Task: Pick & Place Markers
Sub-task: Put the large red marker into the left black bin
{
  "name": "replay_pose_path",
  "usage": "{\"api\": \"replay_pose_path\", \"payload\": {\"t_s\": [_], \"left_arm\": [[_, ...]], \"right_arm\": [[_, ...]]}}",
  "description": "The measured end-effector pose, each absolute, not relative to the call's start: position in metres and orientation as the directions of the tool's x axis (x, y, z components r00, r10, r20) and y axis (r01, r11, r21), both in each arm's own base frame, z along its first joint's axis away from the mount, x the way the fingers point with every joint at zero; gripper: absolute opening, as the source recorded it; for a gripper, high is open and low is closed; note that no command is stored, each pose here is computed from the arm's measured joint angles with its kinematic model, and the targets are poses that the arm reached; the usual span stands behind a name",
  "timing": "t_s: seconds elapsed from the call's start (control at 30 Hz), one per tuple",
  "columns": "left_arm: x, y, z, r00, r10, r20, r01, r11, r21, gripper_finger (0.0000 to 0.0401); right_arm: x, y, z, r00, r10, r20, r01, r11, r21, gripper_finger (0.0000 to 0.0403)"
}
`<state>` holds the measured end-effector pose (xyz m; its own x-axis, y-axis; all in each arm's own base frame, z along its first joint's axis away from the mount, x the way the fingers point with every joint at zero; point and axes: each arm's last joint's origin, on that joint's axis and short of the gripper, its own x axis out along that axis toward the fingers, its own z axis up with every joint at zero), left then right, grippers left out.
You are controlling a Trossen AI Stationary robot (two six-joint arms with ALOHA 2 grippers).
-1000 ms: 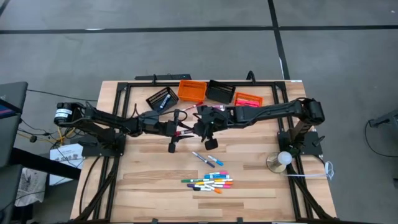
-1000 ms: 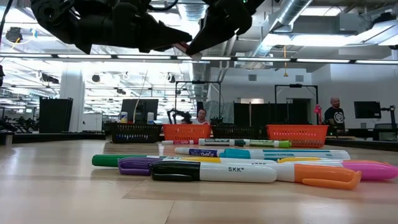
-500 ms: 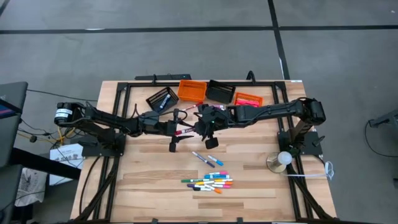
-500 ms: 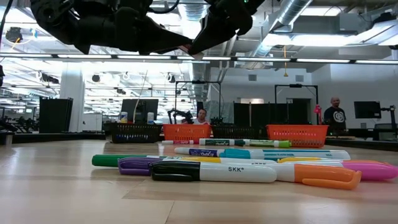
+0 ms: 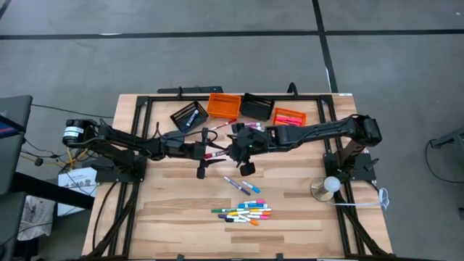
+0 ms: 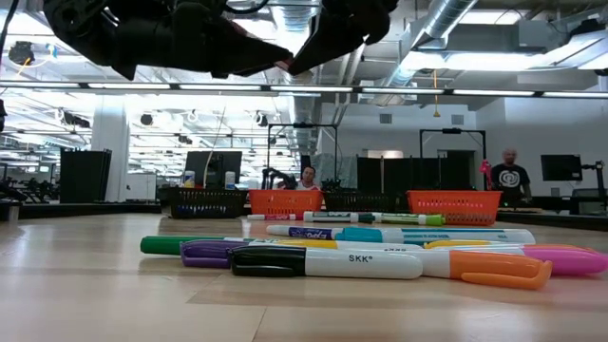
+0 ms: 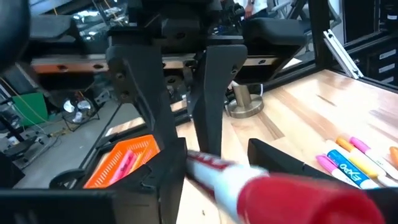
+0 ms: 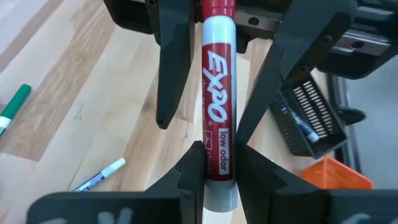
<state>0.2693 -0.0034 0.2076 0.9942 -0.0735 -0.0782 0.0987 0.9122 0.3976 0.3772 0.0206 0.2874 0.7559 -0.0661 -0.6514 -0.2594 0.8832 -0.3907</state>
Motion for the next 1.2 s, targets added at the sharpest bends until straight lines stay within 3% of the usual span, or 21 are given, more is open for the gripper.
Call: {"api": "replay_pose_path", "payload": {"t_s": [0.57,0.87,1.2], "left_arm": [[0.269,-0.012,0.218,0.991,-0.128,0.035,0.101,0.899,0.425,0.017],[0.267,-0.015,0.233,0.961,-0.201,0.192,0.098,0.891,0.443,0.017],[0.266,-0.016,0.237,0.947,-0.224,0.228,0.101,0.887,0.451,0.017]], "right_arm": [[0.368,0.029,0.307,0.802,-0.064,-0.594,-0.235,0.881,-0.411,0.0059],[0.371,0.03,0.318,0.855,-0.053,-0.517,-0.21,0.875,-0.437,0.0059],[0.372,0.027,0.319,0.861,-0.061,-0.506,-0.203,0.869,-0.451,0.0059]]}}
